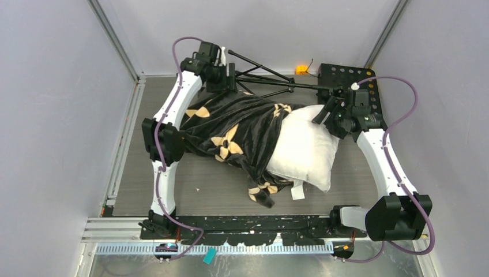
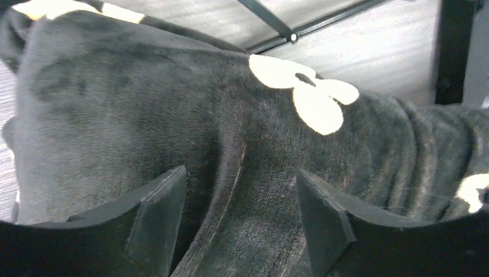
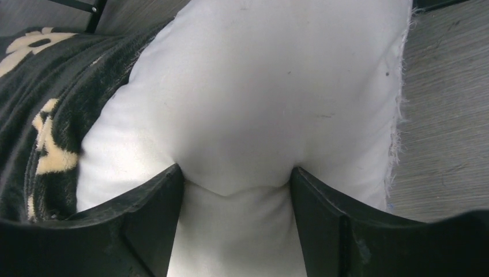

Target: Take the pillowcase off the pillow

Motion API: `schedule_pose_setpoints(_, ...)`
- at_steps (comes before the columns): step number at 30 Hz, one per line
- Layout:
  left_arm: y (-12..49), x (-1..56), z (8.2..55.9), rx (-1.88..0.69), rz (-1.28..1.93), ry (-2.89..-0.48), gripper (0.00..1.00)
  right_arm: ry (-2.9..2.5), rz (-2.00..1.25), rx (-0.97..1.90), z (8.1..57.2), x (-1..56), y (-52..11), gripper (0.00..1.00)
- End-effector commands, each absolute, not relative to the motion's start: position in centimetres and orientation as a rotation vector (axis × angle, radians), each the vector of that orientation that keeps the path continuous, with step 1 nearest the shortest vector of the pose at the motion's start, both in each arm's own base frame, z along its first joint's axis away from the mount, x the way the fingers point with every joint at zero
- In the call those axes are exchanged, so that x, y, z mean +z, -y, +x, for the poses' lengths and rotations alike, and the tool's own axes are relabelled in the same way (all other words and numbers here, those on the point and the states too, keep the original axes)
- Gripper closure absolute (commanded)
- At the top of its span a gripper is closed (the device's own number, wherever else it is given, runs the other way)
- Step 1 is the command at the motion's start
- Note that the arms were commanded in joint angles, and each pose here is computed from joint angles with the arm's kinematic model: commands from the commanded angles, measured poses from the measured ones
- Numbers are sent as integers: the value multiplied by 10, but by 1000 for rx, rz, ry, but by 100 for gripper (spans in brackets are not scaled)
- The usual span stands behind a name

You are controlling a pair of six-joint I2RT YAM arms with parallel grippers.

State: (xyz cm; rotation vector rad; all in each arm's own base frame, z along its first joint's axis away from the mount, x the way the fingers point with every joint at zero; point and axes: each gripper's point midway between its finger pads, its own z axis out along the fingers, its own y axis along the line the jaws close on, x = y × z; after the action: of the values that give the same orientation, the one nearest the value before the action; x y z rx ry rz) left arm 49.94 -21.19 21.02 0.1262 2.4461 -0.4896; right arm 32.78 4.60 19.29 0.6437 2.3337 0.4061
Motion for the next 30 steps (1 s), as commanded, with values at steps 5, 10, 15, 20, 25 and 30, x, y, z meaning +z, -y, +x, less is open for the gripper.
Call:
schedule_pose_setpoints(5,205,190,493,-496,152,-2533,81,-2297,619,428,320,192,-47,71)
schedule_pose_setpoints(10,142,201,505,-407,-65,-2501,100,-2231,696,337,321,201,-31,100)
schedule_pose_setpoints(15,46,229,505,-519,-488,-2283,100,-1969,844,240,316,237,0,100)
schedule_pose_setpoints(20,-37,240,487,-432,-730,-2147,100,-1878,947,122,311,257,30,100)
schedule_pose_setpoints(25,-89,257,468,-384,-869,-2036,100,-1828,987,75,307,266,41,100)
schedule_pose_setpoints(30,-118,288,451,-295,-896,-1963,100,-1798,1026,42,304,272,48,100)
